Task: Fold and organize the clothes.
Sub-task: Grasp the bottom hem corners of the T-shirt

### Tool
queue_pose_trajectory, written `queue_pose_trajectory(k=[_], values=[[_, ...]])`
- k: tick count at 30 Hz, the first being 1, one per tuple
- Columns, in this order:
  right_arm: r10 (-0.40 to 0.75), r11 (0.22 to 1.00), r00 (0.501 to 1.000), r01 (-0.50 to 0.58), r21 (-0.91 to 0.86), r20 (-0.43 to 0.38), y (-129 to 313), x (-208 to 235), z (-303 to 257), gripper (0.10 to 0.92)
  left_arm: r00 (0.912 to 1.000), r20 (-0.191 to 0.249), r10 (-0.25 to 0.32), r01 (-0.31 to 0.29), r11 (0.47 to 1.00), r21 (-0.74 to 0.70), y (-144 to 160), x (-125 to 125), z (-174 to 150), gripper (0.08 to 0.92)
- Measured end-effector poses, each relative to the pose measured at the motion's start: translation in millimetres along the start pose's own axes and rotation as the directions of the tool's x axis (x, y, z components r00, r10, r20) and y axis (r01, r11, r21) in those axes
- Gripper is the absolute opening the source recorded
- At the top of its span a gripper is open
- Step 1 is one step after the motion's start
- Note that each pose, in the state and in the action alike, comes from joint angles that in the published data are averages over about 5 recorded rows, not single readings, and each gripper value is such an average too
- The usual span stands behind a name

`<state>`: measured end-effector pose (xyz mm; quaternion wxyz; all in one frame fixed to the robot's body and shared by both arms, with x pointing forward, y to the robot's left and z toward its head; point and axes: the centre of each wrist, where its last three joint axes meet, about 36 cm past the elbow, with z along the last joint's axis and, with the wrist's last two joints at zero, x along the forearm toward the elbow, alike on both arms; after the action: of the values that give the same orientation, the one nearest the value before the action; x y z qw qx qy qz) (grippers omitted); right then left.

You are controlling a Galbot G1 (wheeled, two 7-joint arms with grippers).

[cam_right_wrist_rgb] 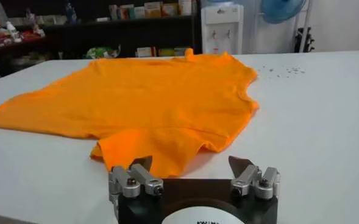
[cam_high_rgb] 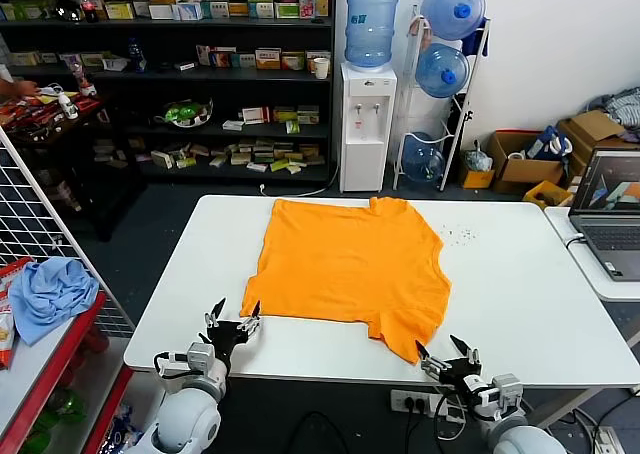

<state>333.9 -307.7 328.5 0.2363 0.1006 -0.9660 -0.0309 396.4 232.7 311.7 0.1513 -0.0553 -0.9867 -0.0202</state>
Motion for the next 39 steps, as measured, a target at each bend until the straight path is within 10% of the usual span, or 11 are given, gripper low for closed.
queue_pose_trajectory(k=[18,39], values=[[-0.007,0.999,1.000,0.006,-0.048,-0.016,16,-15,-4,0.796,0.9939,-0.110,0.005,-0.004,1.000,0.010,0,-18,-5,0.822],[-0.003,0.998,1.000,0.001,-0.065,-0.025,23,-19,-5,0.203,0.9864,-0.162,0.027,-0.023,0.999,0.023,3,-16,5,0.282]])
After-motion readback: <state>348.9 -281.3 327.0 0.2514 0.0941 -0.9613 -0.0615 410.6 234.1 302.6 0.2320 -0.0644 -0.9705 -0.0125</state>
